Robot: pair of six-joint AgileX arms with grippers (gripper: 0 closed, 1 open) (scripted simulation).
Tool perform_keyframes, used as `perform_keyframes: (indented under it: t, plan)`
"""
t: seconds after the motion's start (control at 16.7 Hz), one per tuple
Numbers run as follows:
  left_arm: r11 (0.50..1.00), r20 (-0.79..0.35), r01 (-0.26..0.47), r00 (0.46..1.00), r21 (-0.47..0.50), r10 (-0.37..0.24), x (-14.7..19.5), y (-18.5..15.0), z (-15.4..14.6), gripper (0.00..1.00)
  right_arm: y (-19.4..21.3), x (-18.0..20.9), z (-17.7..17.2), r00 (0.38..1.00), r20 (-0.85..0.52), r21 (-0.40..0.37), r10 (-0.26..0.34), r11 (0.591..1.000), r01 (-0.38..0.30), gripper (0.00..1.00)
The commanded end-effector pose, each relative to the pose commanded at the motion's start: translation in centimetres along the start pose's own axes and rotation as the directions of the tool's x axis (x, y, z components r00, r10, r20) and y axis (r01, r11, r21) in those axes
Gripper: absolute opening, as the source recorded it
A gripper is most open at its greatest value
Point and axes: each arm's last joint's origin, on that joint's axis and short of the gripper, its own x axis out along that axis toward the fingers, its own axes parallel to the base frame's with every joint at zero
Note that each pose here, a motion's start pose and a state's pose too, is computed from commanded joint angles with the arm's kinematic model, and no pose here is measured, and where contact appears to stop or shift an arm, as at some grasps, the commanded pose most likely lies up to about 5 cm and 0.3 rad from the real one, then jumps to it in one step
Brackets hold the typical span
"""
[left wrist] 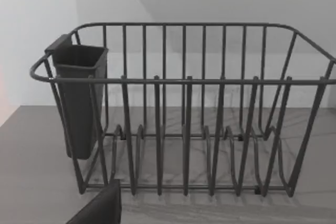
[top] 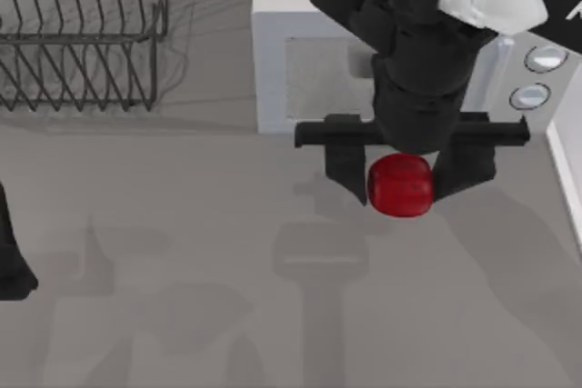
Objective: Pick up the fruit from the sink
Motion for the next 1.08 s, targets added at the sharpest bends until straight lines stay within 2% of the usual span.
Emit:
perform_keyframes:
  t: [0.54,0.84,1.08]
  plan:
    - [1.0,0.0,0.0,1.0,0.0,0.0,0.0,0.0,0.0,1.0,0.1,9.8,0.0,1.0,0.007,-0.004,0.003,1.0,-0.003,0.0]
    - [1.0,0.0,0.0,1.0,0.0,0.0,0.0,0.0,0.0,1.0,0.0,10.5,-0.1,1.0,0.005,-0.004,0.001,1.0,-0.001,0.0]
    - [1.0,0.0,0.0,1.0,0.0,0.0,0.0,0.0,0.0,1.0,0.0,10.5,-0.1,1.0,0.005,-0.004,0.001,1.0,-0.001,0.3]
